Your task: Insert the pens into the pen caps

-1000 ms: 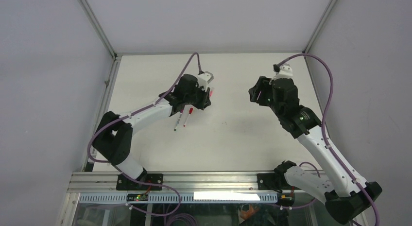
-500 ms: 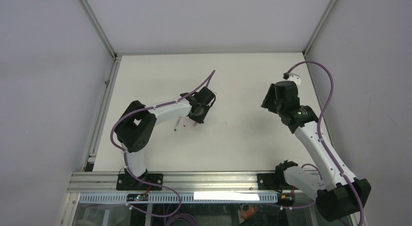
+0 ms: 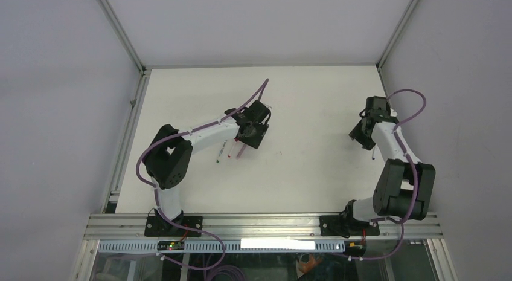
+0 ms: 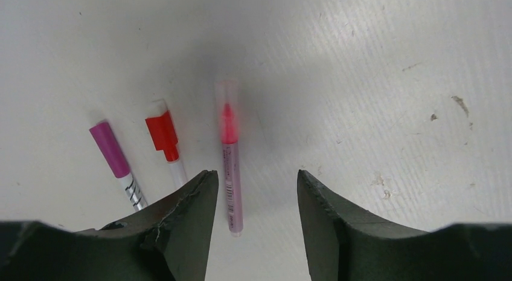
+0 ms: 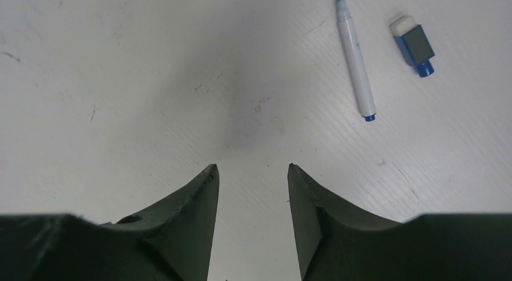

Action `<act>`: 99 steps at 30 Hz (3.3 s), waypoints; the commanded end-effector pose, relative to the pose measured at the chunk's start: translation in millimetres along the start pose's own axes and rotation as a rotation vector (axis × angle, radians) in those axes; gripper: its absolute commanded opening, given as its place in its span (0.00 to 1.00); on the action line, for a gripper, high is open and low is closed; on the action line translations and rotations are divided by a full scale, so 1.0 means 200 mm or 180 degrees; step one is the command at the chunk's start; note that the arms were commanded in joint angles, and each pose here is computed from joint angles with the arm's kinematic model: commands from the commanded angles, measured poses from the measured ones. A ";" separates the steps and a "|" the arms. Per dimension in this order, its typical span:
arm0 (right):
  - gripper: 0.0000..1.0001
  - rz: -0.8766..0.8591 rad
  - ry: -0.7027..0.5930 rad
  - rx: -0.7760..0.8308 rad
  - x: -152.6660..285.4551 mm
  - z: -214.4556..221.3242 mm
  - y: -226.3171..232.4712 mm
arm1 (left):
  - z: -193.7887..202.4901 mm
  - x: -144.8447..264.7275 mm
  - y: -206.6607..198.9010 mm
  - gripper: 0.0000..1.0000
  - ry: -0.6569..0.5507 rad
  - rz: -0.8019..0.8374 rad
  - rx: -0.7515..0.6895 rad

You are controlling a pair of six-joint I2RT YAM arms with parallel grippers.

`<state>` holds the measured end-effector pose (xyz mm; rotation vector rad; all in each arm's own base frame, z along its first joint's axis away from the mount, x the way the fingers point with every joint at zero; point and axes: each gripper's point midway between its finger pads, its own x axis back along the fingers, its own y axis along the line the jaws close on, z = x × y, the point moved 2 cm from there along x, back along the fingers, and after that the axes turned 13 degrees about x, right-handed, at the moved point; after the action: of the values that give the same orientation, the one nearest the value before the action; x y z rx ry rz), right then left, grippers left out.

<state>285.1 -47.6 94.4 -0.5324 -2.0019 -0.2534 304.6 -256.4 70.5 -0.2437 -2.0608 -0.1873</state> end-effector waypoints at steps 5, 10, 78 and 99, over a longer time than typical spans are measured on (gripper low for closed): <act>0.47 0.0076 -0.0139 -0.0394 -0.07 -0.15 -0.10 | -0.28 0.18 -0.09 0.57 -0.0458 0.0215 0.0031; 0.45 0.0297 -0.0053 -0.0547 -0.14 -0.13 -0.20 | -0.35 0.22 -0.12 0.65 -0.0525 0.0295 0.0014; 0.00 0.0173 0.0257 0.0046 -0.27 0.09 0.26 | -0.35 0.21 -0.06 0.67 -0.0509 0.0583 0.0205; 0.04 -0.1039 0.0477 -0.0272 0.02 0.58 1.13 | -0.18 0.25 0.02 0.64 -0.0624 0.0609 0.0451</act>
<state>308.9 180.3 39.5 -0.2058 -1.9731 -0.5121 306.5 -251.4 111.5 -0.3572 -2.1393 0.0248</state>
